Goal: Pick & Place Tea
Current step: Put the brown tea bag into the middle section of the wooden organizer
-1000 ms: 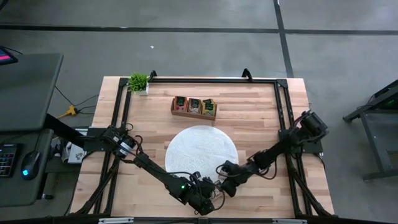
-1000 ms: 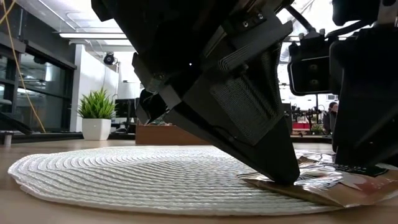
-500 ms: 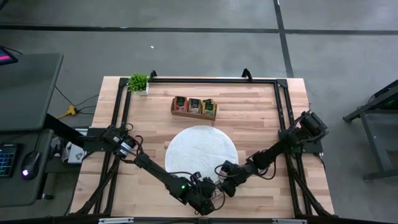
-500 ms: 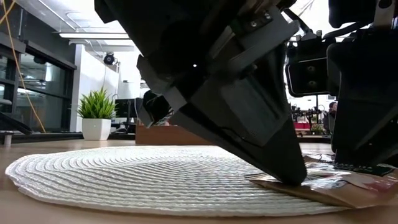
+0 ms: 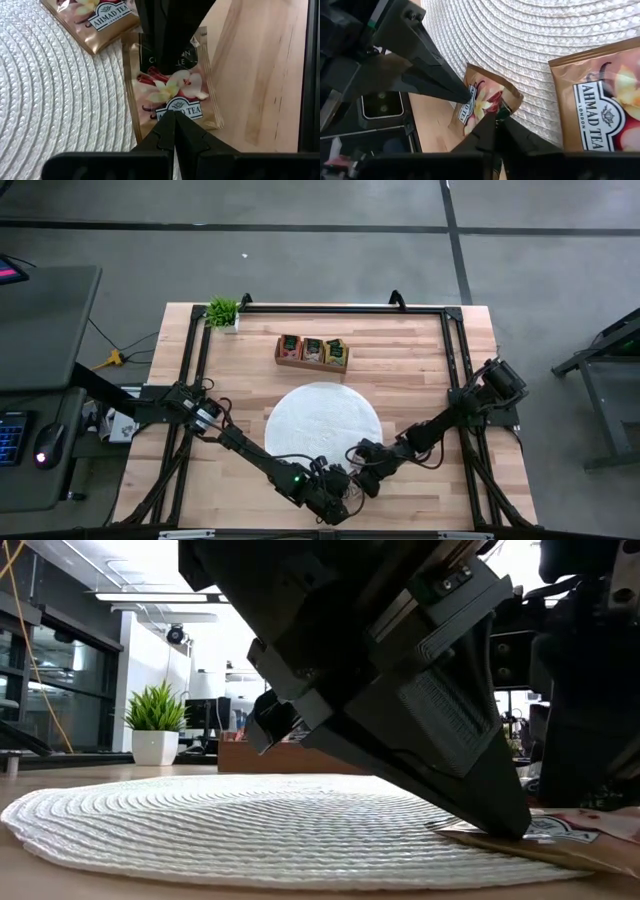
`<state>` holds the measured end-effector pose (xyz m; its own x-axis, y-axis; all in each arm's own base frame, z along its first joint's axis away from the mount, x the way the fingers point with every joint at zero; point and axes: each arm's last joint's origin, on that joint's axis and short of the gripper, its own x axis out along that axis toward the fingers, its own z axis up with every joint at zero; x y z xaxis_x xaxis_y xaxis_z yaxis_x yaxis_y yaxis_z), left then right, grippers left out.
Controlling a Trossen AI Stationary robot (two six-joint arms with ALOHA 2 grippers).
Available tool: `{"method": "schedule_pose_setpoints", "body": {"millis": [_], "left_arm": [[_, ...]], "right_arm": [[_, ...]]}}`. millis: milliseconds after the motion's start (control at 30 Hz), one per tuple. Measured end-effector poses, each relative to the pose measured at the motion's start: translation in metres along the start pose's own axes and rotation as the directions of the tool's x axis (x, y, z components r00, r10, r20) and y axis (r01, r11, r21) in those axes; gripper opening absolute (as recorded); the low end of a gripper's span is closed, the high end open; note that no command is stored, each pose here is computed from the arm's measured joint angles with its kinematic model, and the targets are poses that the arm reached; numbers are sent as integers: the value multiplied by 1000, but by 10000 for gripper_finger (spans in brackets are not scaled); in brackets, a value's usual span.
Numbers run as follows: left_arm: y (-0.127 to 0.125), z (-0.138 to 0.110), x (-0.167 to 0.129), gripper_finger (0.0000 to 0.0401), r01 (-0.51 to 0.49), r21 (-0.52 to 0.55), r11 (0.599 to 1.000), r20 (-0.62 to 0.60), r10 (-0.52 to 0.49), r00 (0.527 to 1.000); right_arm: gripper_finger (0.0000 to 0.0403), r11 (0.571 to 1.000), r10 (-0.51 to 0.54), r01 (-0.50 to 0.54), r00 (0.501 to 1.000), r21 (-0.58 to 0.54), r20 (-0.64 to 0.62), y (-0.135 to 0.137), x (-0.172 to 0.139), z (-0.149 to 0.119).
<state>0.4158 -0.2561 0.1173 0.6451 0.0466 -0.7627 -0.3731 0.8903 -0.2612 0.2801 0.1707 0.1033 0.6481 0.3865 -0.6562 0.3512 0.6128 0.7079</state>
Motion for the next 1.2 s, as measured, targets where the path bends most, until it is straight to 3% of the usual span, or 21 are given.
{"method": "schedule_pose_setpoints", "body": {"millis": [200, 533, 700, 867, 1067, 1200], "left_arm": [[0, 0, 0, 0, 4, 13, 1000, -8, -4, 1000], [4, 18, -26, 0, 17, 202, 979, -56, -5, 998], [15, 42, -64, 0, -69, 238, 969, -51, 83, 995], [28, 50, -94, 0, -192, 282, 940, -36, 210, 977], [47, 40, -125, 0, -399, 262, 879, -53, 425, 903], [53, 30, -132, 0, -424, 204, 883, -55, 442, 895]], "right_arm": [[4, 999, 3, -3, 1000, -36, -8, 0, 0, 0], [2, 998, 3, -3, 1000, -64, 0, 0, 0, 1], [1, 996, 4, -5, 1000, -87, -14, 0, 0, 0], [1, 992, 11, -13, 1000, -124, -15, 2, -3, -1], [0, 981, 49, -44, 999, -188, 18, 19, -29, 10], [0, 968, 25, -15, 999, -249, 36, 25, -59, 22]]}}
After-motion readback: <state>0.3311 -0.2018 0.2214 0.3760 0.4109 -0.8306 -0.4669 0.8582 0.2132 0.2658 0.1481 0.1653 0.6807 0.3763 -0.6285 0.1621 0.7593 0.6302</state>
